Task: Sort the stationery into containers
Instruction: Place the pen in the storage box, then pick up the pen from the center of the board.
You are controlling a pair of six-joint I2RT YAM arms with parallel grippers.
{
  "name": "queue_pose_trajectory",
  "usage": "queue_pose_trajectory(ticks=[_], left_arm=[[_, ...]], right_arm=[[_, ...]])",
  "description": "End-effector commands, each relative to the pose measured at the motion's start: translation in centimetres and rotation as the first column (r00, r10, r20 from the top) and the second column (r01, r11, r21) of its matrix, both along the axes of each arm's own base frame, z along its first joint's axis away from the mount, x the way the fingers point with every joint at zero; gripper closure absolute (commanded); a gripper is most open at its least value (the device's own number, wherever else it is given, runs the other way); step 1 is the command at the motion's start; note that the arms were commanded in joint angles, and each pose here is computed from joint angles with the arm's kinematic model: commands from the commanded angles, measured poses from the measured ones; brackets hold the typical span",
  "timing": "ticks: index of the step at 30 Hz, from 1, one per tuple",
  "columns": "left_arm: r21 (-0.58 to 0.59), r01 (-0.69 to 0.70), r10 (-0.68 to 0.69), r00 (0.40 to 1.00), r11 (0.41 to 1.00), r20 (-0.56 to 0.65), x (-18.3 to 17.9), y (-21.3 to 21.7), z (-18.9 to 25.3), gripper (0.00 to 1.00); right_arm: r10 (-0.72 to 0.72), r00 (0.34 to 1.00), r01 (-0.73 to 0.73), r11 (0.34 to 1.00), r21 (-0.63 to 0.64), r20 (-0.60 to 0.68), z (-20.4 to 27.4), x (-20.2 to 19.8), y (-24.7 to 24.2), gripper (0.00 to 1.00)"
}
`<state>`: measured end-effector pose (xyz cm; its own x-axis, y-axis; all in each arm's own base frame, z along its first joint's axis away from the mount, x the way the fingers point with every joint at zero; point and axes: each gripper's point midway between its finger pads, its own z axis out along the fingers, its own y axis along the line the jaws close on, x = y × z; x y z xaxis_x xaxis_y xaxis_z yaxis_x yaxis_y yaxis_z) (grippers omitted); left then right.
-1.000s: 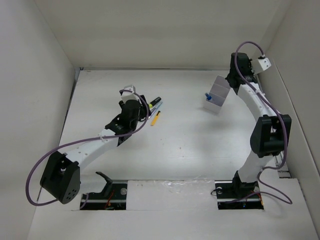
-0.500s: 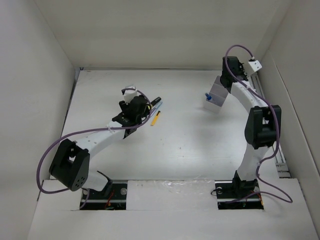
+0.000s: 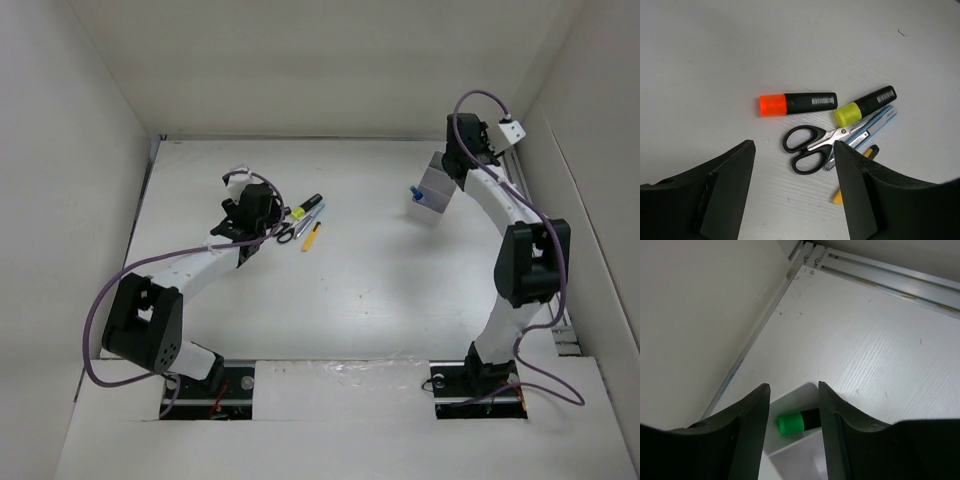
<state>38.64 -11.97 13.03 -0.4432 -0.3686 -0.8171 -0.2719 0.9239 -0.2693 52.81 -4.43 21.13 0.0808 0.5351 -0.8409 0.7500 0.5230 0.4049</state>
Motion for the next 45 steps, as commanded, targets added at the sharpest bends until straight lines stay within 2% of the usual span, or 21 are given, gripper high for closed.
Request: queue_pose_trajectory(ticks=[1, 4, 5, 8, 9, 11, 12, 14, 15, 16, 17, 18, 22, 23, 24, 27, 30, 36, 45], left_arm=[[-0.088, 0.017, -0.015, 1.0, 0.996, 0.025, 0.2, -0.8, 0.5, 0.39], [-0.134, -0.017, 0.022, 0.999, 0.991, 0.038, 0.0, -0.7, 0.9, 0.4], [-0.151, -0.025, 0.032, 0.999, 0.988, 0.04, -0.1, -0.7, 1.2, 0.4], [-0.155, -0.073, 0.08, 0.996, 0.985, 0.042, -0.1, 0.0, 1.2, 0.43], [-0.115, -0.092, 0.098, 0.994, 0.989, 0.046, 0.1, 0.6, 1.3, 0.45], [-0.051, -0.109, 0.112, 0.993, 0.993, 0.048, 0.9, 1.2, 2.1, 0.57], [-0.006, -0.098, 0.098, 0.995, 0.995, 0.008, 1.1, 1.2, 1.1, 0.62], [0.019, -0.051, 0.051, 0.999, 0.999, -0.004, 2.1, 0.3, 1.3, 0.76], [0.065, 0.026, -0.024, 0.999, 0.998, -0.029, 2.2, -0.2, 0.6, 0.77], [0.028, 0.149, -0.147, 0.988, 0.988, -0.037, 2.7, -2.5, -0.1, 0.77], [0.029, 0.193, -0.192, 0.981, 0.981, -0.033, 2.9, -3.2, -0.3, 0.77], [0.039, 0.243, -0.242, 0.97, 0.969, -0.029, 2.9, -4.4, -0.5, 0.73], [0.116, 0.353, -0.349, 0.936, 0.929, -0.054, 4.1, -7.3, -0.7, 0.65], [0.137, 0.384, -0.373, 0.922, 0.913, -0.101, 4.3, -7.5, -2.2, 0.65], [0.146, 0.391, -0.377, 0.919, 0.909, -0.116, 4.5, -7.6, -2.6, 0.65], [0.184, 0.421, -0.398, 0.905, 0.888, -0.152, 5.1, -8.7, -3.1, 0.65], [0.215, 0.442, -0.411, 0.895, 0.871, -0.176, 5.6, -9.1, -3.9, 0.62], [0.266, 0.447, -0.389, 0.889, 0.854, -0.242, 7.5, -9.3, -5.0, 0.59], [0.321, 0.498, -0.381, 0.85, 0.806, -0.364, 8.5, -9.3, -7.5, 0.53]], right_arm=[[0.058, 0.981, -0.072, 0.995, 0.071, 0.183, 6.8, -2.0, 2.1, 0.51], [0.144, 0.961, -0.172, 0.979, 0.104, 0.237, 7.5, -4.3, 4.9, 0.71], [0.164, 0.954, -0.198, 0.973, 0.118, 0.251, 7.5, -4.9, 5.6, 0.85], [0.258, 0.93, -0.305, 0.939, 0.156, 0.263, 6.8, -6.9, 8.1, 1.0], [0.285, 0.922, -0.333, 0.928, 0.164, 0.26, 6.6, -7.4, 8.8, 1.0], [0.33, 0.907, -0.383, 0.905, 0.185, 0.26, 6.0, -8.7, 10.1, 1.0], [0.356, 0.898, -0.408, 0.893, 0.191, 0.258, 5.7, -9.2, 10.9, 1.0], [0.405, 0.88, -0.457, 0.864, 0.211, 0.247, 4.9, -9.9, 12.1, 1.0], [0.421, 0.871, -0.475, 0.854, 0.213, 0.254, 5.1, -10.4, 12.6, 1.0], [0.421, 0.871, -0.475, 0.854, 0.213, 0.253, 4.9, -10.7, 12.5, 0.99], [0.439, 0.863, -0.492, 0.843, 0.218, 0.251, 4.7, -11.0, 13.0, 0.98], [0.446, 0.856, -0.503, 0.836, 0.219, 0.262, 4.9, -11.2, 13.2, 0.96], [0.485, 0.845, -0.529, 0.822, 0.212, 0.226, 3.6, -11.9, 13.2, 0.93], [0.484, 0.843, -0.53, 0.821, 0.21, 0.235, 4.0, -12.0, 13.1, 0.92], [0.495, 0.839, -0.539, 0.812, 0.223, 0.224, 3.3, -12.1, 13.1, 0.92], [0.535, 0.81, -0.584, 0.774, 0.244, 0.241, 3.0, -12.3, 13.9, 0.83], [0.539, 0.803, -0.593, 0.765, 0.25, 0.254, 3.2, -12.1, 13.6, 0.74], [0.563, 0.787, -0.617, 0.739, 0.272, 0.253, 2.8, -12.2, 13.9, 0.62], [0.581, 0.771, -0.636, 0.722, 0.271, 0.261, 3.0, -12.2, 14.1, 0.61]])
